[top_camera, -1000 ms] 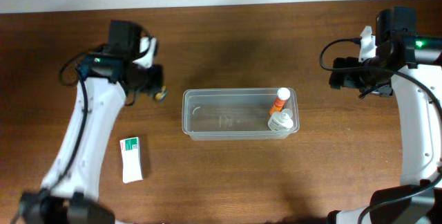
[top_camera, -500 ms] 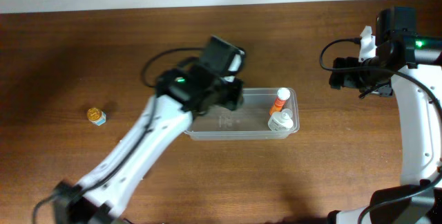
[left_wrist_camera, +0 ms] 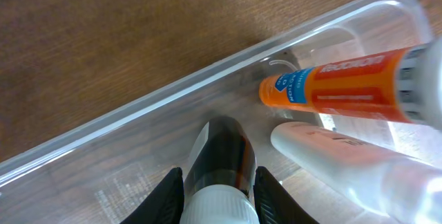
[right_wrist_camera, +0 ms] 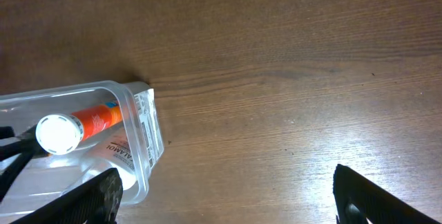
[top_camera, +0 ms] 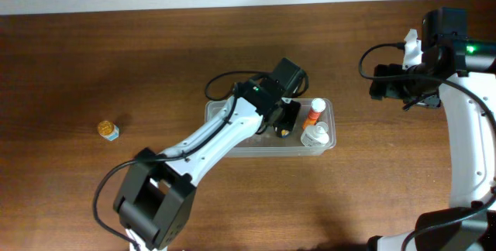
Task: Pack container
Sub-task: 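Carry the dark bottle into the container with the left gripper, release, then move the left gripper to the Tiger Balm jar and grasp it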
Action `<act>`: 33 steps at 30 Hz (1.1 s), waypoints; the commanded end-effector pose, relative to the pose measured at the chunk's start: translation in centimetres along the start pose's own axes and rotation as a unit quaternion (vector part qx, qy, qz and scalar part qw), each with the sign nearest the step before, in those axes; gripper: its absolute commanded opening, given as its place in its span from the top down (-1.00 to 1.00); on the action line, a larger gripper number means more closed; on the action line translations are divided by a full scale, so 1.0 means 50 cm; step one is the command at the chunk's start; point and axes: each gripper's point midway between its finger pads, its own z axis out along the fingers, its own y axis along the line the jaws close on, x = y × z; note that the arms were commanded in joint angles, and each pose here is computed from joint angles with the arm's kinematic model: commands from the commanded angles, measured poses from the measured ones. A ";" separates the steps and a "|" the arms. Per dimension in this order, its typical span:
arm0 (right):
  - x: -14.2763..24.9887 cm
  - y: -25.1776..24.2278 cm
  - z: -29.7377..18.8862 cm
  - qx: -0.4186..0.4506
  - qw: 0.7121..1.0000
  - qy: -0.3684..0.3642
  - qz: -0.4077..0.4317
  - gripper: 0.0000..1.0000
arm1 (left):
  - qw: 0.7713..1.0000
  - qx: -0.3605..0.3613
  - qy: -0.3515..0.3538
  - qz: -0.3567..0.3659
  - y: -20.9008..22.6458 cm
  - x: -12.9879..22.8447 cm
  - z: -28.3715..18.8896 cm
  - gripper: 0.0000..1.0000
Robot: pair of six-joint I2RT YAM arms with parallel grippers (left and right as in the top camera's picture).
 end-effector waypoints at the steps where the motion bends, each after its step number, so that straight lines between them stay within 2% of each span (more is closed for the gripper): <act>1: 0.002 0.000 0.003 -0.002 1.000 0.003 0.005 -0.79 | 1.000 -0.001 -0.007 -0.006 -0.001 -0.007 -0.001 0.33; 3: 0.002 0.000 0.003 -0.002 1.000 0.003 0.005 -0.79 | 1.000 -0.001 -0.007 -0.006 -0.001 -0.007 -0.002 -0.01; 6: 0.002 0.000 0.003 -0.002 1.000 0.003 0.005 -0.79 | 1.000 -0.001 -0.008 -0.006 -0.001 -0.009 -0.006 -0.39; 11: 0.004 0.000 0.003 -0.002 1.000 0.005 0.003 -0.79 | 0.999 -0.002 -0.036 0.016 -0.001 -0.043 -0.087 -0.55; 15: 0.003 -0.001 0.003 -0.002 1.000 0.004 0.004 -0.80 | 0.993 -0.068 -0.091 -0.005 0.067 -0.084 -0.228 -0.74; 16: 0.003 -0.001 0.003 -0.002 1.000 0.004 0.003 -0.80 | 0.990 -0.090 -0.107 -0.014 0.093 -0.090 -0.266 -0.89; 17: 0.003 -0.001 0.003 -0.002 1.000 0.004 0.004 -0.80 | 0.985 -0.115 -0.124 -0.027 0.127 -0.095 -0.307 -0.96; 21: 0.003 -0.001 0.003 -0.002 1.000 0.004 0.003 -0.80 | 0.964 -0.190 -0.160 -0.093 0.268 -0.078 -0.431 -0.98; 25: 0.003 0.000 0.003 -0.002 1.000 0.004 0.003 -0.80 | 0.938 -0.252 -0.142 -0.193 0.449 -0.018 -0.496 -0.98; 29: 0.003 0.000 0.003 -0.002 1.000 0.004 0.003 -0.80 | 0.914 -0.265 -0.101 -0.291 0.597 0.056 -0.495 -0.99; 33: 0.004 0.000 0.003 -0.002 1.000 0.005 0.003 -0.79 | 0.893 -0.253 -0.054 -0.369 0.701 0.131 -0.453 -0.99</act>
